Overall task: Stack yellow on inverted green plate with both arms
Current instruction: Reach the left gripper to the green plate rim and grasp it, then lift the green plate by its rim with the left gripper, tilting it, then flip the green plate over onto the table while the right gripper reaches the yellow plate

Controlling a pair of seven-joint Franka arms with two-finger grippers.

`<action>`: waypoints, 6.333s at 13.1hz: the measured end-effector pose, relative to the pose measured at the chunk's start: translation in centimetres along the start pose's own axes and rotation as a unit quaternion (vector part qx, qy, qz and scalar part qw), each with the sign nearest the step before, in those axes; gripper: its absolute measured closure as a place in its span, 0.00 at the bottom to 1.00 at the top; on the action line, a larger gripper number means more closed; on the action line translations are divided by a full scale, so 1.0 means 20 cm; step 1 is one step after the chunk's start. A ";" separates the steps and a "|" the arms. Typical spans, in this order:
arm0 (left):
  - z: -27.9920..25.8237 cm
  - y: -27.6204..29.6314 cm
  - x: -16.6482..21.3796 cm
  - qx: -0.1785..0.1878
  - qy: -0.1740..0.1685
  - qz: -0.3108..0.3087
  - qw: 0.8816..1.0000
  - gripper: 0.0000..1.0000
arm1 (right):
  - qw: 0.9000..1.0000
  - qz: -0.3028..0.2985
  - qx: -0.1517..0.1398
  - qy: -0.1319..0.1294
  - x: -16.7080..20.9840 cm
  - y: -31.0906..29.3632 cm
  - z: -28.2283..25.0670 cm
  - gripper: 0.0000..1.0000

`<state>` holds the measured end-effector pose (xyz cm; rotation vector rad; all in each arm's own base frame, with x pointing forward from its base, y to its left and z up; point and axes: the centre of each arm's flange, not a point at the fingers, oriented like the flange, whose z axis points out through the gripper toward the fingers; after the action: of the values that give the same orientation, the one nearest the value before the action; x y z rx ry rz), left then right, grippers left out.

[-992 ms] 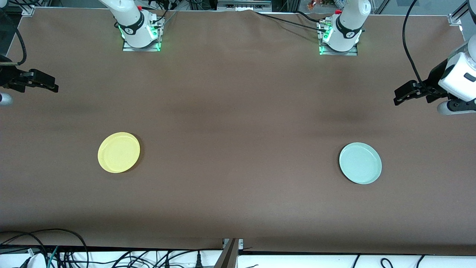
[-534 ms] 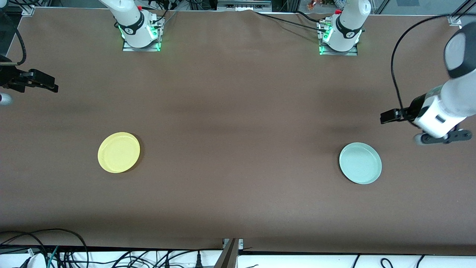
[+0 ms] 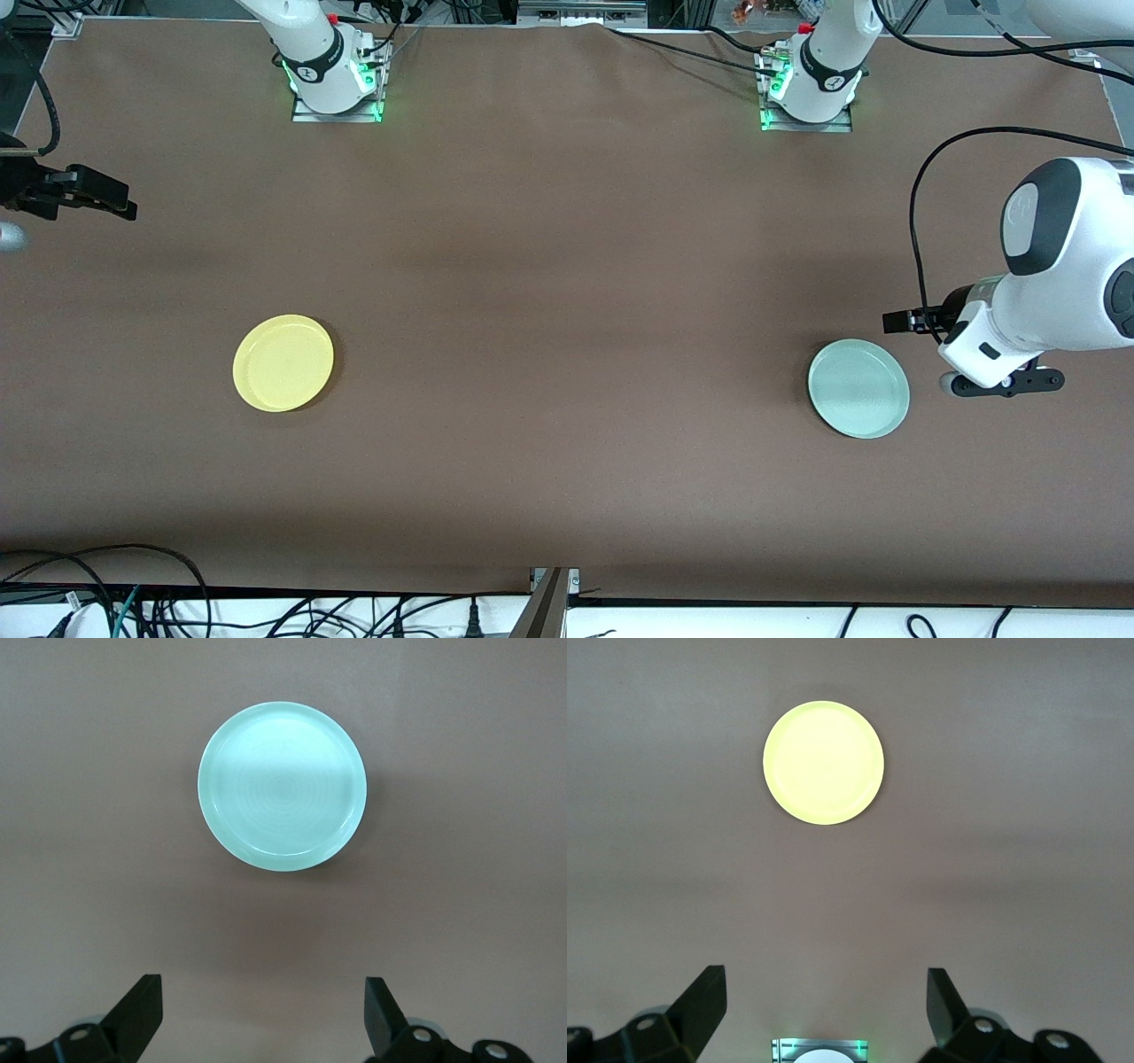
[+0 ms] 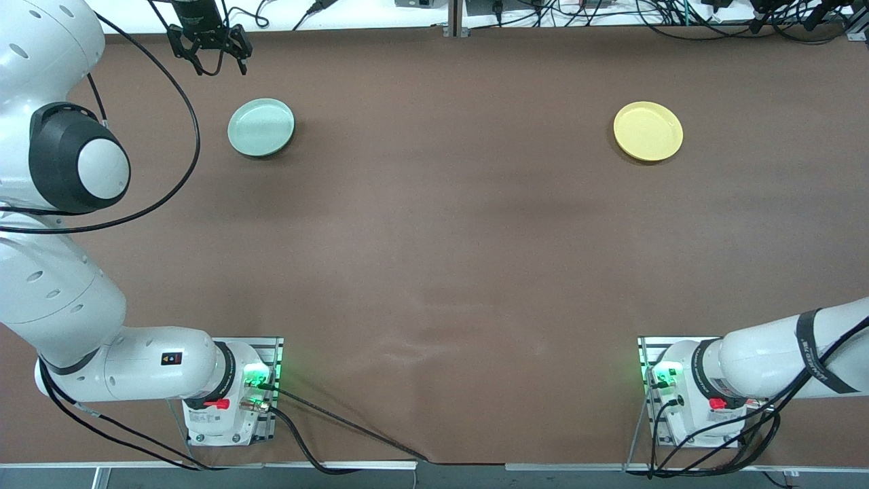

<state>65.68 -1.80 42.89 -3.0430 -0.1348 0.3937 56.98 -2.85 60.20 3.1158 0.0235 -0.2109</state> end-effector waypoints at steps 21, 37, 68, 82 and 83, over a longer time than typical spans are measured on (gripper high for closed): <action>1.08 -0.50 0.40 -0.044 0.067 0.035 0.996 0.17 | 1.000 0.000 0.000 0.000 0.00 0.00 0.00 0.00; 1.18 -0.50 0.41 -0.046 0.060 0.042 0.996 0.59 | 1.000 0.000 0.000 0.000 0.00 0.00 0.00 0.00; 0.07 1.02 -0.17 0.258 0.078 0.078 0.960 0.97 | 1.000 0.001 0.000 -0.001 0.00 0.00 0.01 0.00; 0.73 2.25 -0.91 0.522 0.236 0.124 0.810 0.97 | 1.000 0.001 0.000 -0.004 0.02 0.00 0.03 0.00; 0.80 2.28 -0.90 0.534 0.246 0.127 0.799 0.97 | 1.000 0.001 0.000 -0.006 0.03 0.00 0.04 0.00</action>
<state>47.71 -47.98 28.22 -1.9137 0.3969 -0.2682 57.45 -2.92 59.32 3.1139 0.0212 -0.2281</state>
